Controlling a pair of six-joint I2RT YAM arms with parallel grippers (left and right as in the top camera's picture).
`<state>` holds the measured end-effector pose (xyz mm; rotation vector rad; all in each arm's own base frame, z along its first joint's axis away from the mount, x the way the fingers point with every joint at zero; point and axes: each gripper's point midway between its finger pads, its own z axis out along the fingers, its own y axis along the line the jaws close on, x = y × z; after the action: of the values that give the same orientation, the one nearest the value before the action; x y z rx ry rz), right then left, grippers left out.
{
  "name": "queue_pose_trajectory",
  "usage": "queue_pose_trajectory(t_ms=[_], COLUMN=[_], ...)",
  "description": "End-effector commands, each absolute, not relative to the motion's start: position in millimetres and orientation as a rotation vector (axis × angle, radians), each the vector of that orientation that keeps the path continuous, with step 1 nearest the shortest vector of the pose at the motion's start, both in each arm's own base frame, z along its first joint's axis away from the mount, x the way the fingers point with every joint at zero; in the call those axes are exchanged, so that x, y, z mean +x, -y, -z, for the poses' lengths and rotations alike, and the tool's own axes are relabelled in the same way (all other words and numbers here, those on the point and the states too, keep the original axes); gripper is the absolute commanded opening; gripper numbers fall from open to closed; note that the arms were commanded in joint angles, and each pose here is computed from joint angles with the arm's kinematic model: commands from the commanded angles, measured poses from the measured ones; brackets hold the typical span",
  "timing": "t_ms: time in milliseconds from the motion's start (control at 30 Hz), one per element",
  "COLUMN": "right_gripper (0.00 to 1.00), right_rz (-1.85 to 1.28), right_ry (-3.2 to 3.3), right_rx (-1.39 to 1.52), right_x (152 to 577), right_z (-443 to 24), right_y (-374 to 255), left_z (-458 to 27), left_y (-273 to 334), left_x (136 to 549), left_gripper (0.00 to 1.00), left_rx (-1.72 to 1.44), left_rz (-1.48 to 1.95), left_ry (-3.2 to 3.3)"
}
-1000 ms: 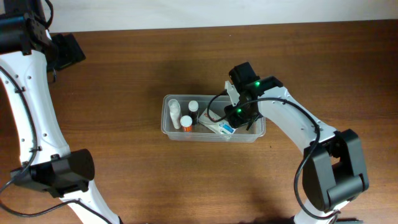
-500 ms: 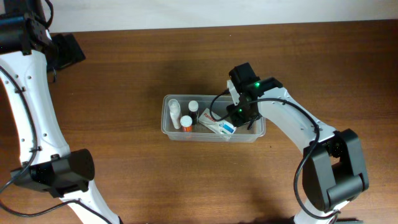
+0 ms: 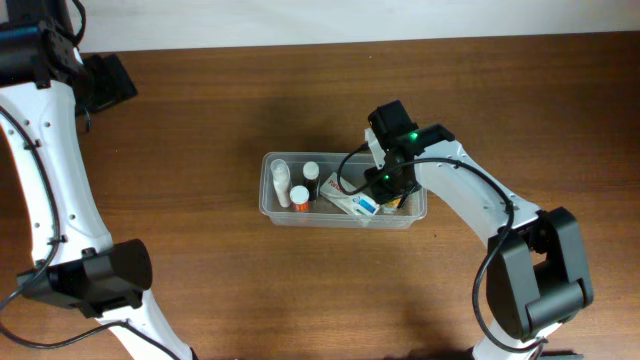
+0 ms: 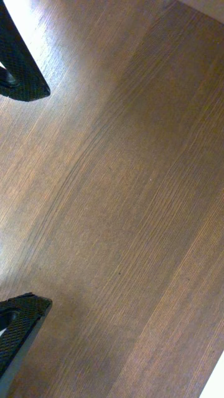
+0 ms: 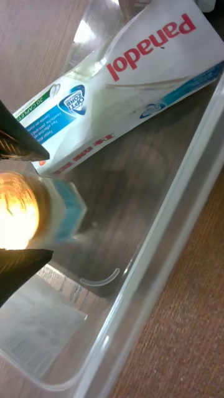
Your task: Pack container
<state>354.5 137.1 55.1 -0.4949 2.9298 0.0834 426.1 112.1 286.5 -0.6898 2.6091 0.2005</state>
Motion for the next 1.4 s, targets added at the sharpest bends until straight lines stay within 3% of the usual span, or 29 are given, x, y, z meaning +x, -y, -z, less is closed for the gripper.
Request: queue_pose_trajectory(t_ms=[0,267,467,533,600,633,733,900,1133,1367], right_gripper=[0.37,0.38,0.49,0.66,0.94,0.98,0.99,0.99,0.98,0.98], right_rz=[-0.07,-0.078,-0.118,-0.119,-0.1,-0.075,-0.043,-0.047,-0.08,-0.088], right_ry=[-2.938,-2.904,-2.729,-2.657,-2.58,-2.515,-2.377,-2.267,-2.141,-2.107], right_rx=[-0.487,-0.475,-0.447,-0.433,-0.409,-0.385,-0.333,-0.298,-0.269,-0.262], right_x=[352,362,401,410,416,418,406,375,330,319], right_z=[-53,-66,-159,-199,-239,-272,-345,-404,-453,-464], right_y=[-135,-138,-152,-153,-150,-145,-131,-115,-98,-94], left_z=[-290,-290,-290,-290,-290,-290,-290,-290,-290,-290], left_y=[-116,-116,-116,-116,-116,-116,-116,-116,-116,-116], left_x=[426,426,426,426,426,426,426,426,426,426], left_gripper=[0.99,0.99,0.99,0.99,1.0,0.99,0.99,0.99,0.99,0.99], left_rx=[-0.71,-0.71,-0.71,-0.71,-0.71,-0.71,-0.71,-0.71,-0.71,-0.71], left_rz=[-0.208,-0.208,-0.208,-0.208,-0.208,-0.208,-0.208,-0.208,-0.208,-0.208], left_ry=[-2.59,-2.59,-2.59,-2.59,-2.59,-2.59,-2.59,-2.59,-2.59,-2.59])
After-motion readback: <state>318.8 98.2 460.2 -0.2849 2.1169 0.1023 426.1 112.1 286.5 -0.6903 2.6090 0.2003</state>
